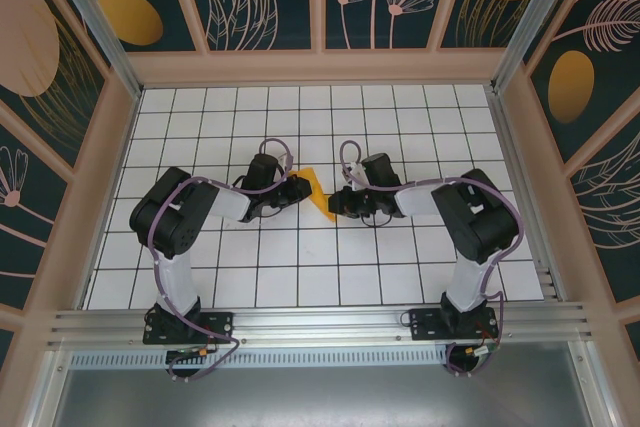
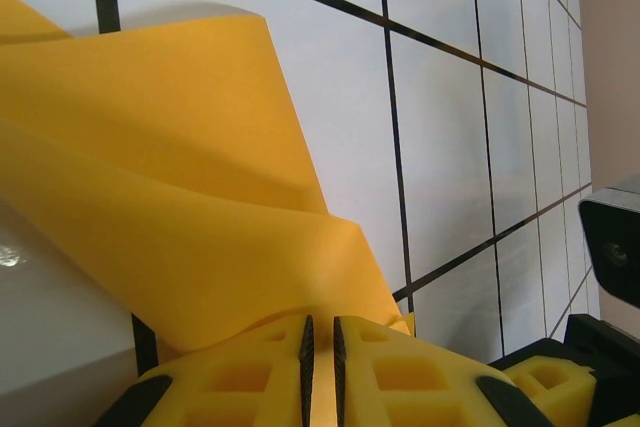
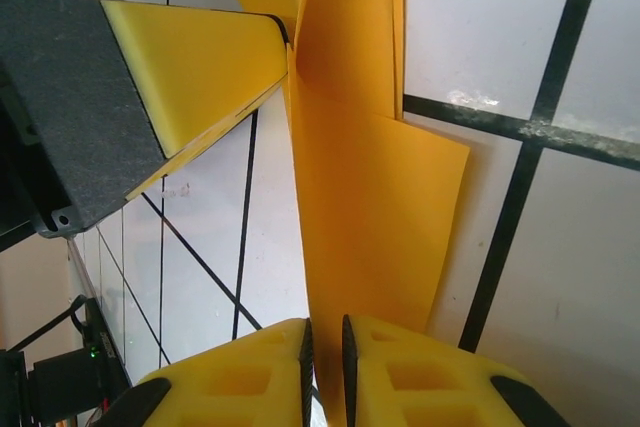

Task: Fold a paper plane with a square sheet of paper (pick it up from the middle)
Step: Fold the wing for the fifth time at the center of the table.

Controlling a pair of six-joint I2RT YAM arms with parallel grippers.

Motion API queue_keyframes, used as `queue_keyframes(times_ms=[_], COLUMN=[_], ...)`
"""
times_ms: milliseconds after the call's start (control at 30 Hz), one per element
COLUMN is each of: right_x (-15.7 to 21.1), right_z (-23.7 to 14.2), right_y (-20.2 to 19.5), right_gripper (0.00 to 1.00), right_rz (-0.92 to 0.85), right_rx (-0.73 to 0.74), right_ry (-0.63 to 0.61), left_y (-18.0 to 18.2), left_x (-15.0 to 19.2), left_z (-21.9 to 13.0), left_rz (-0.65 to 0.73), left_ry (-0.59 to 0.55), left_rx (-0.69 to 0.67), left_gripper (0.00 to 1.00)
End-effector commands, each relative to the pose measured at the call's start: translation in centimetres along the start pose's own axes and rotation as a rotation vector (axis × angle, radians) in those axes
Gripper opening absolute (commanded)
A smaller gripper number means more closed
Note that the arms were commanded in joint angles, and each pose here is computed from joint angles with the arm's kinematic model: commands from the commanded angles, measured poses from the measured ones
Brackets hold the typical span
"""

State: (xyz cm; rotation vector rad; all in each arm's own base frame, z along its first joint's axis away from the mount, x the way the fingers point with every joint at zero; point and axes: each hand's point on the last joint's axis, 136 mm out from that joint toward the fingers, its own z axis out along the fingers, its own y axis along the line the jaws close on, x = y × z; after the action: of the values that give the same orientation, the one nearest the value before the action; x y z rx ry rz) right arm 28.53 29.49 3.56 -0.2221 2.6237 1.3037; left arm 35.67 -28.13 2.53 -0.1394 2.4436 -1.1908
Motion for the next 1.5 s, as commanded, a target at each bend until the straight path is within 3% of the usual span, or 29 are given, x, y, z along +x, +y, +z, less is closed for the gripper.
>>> queue_keyframes(times_ms=[0, 367, 733, 1233, 1467], right_x=[0.2, 2.2, 1.8, 4.0, 0.0], right_z=[-0.4, 1.4, 0.6, 0.8, -1.9], right_y=[0.4, -1.1, -0.2, -1.7, 1.4], right_gripper=[0.15, 0.13, 0.19, 0.16, 0.26], right_rz=[-0.031, -0.028, -0.050, -0.009, -0.089], right_rx=[0.013, 0.062, 0.068, 0.113, 0.107], right_ry=[0.003, 0.079, 0.062, 0.114, -0.053], left_y=[0.9, 0.8, 0.8, 1.0, 1.0], left_x=[0.6, 0.6, 0.6, 0.6, 0.6], left_z=[0.3, 0.1, 0.1, 0.2, 0.1], left_rz=[-0.015, -0.018, -0.016, -0.018, -0.019], left_ry=[0.007, 0.003, 0.003, 0.005, 0.005], left_rx=[-0.025, -0.023, -0.026, -0.034, -0.036], left_gripper=[0.18, 0.18, 0.18, 0.18, 0.18])
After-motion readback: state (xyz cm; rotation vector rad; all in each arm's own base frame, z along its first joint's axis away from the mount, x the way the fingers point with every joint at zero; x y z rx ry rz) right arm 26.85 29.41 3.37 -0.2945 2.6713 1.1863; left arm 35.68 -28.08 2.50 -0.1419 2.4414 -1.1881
